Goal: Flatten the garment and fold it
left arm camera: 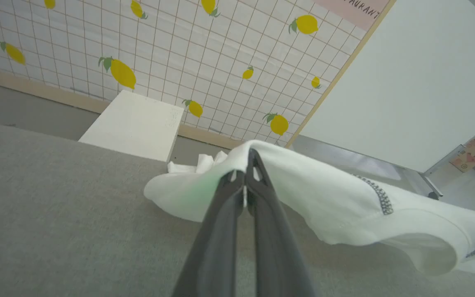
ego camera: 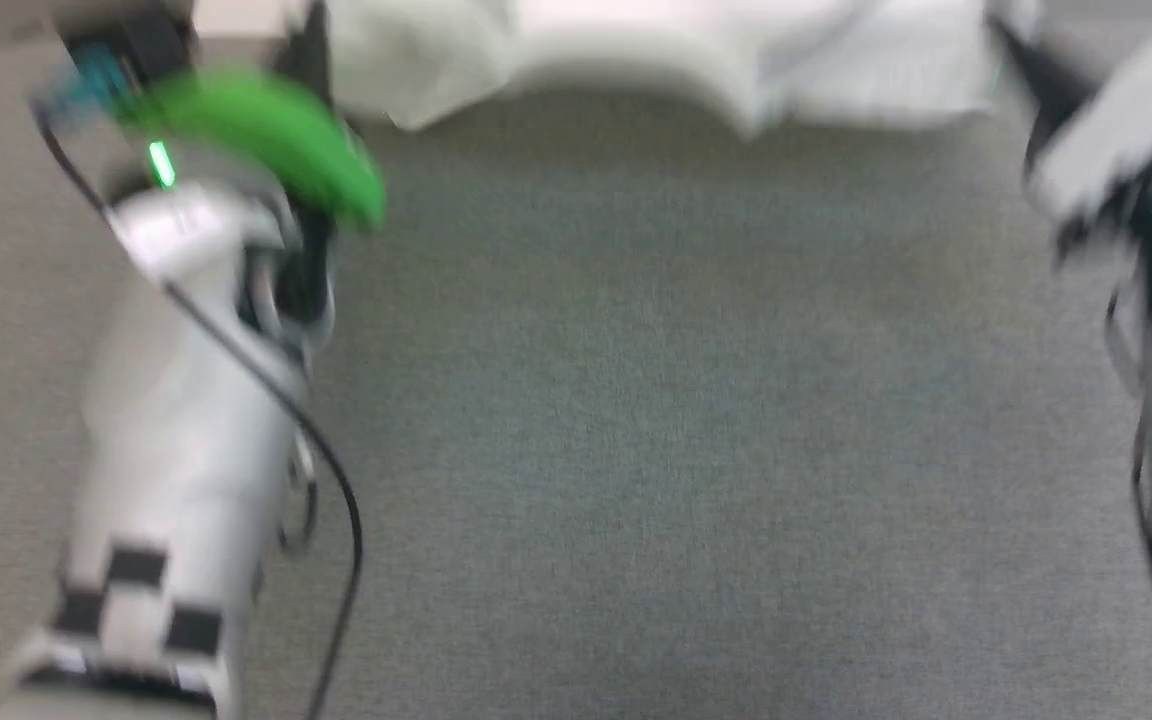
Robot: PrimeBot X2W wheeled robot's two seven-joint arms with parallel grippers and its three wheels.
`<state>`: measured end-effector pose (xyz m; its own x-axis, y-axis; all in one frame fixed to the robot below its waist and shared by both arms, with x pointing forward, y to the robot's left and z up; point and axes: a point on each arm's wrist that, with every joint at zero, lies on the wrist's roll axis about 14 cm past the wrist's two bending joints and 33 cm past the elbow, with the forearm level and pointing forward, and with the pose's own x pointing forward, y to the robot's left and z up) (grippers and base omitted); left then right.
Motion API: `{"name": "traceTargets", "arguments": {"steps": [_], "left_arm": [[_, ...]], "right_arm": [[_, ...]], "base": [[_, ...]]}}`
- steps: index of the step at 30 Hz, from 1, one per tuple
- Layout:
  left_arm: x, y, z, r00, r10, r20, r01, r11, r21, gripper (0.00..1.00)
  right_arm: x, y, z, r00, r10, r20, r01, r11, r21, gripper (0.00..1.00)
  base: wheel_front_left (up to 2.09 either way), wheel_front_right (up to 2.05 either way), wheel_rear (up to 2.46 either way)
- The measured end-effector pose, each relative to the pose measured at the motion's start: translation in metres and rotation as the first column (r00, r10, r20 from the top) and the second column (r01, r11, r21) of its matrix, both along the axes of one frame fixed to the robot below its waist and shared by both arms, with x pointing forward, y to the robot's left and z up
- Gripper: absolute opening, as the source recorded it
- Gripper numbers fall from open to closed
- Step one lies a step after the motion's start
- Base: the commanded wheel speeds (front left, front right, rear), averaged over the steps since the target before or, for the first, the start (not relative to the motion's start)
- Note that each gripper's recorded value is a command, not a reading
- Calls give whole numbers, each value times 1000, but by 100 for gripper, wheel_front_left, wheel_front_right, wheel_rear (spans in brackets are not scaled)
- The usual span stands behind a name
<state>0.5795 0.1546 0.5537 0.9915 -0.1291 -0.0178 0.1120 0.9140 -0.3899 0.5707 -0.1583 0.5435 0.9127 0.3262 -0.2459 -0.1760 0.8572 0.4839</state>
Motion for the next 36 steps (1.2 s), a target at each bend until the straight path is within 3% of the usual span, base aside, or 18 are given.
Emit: {"name": "traceTargets", "arguments": {"steps": [8, 15, 20, 29, 36], "left_arm": [[-122, -2, -72, 974, -23, -227, 0, 995, -101, 0], [-211, -3, -108, 925, -21, -380, -48, 984, -171, 0], [-259, -5, -130, 862, -34, -505, -56, 985, -162, 0], [-325, -6, -171, 679, -48, -733, -21, 996, -85, 0], [-341, -3, -183, 612, -49, -789, -12, 997, -71, 0]], "right_arm": [[-123, -14, -66, 982, -17, -187, 23, 999, 29, 0], [-199, -31, -88, 962, -79, -262, 80, 997, -7, 0], [-235, -42, -99, 945, -105, -309, 75, 991, -107, 0], [-276, -47, -120, 899, -113, -424, 11, 972, -235, 0], [-299, -49, -140, 850, -113, -514, -43, 958, -283, 0]], "base": [[0, 0, 0], [0, 0, 0], [0, 0, 0], [0, 0, 0], [0, 0, 0]]}}
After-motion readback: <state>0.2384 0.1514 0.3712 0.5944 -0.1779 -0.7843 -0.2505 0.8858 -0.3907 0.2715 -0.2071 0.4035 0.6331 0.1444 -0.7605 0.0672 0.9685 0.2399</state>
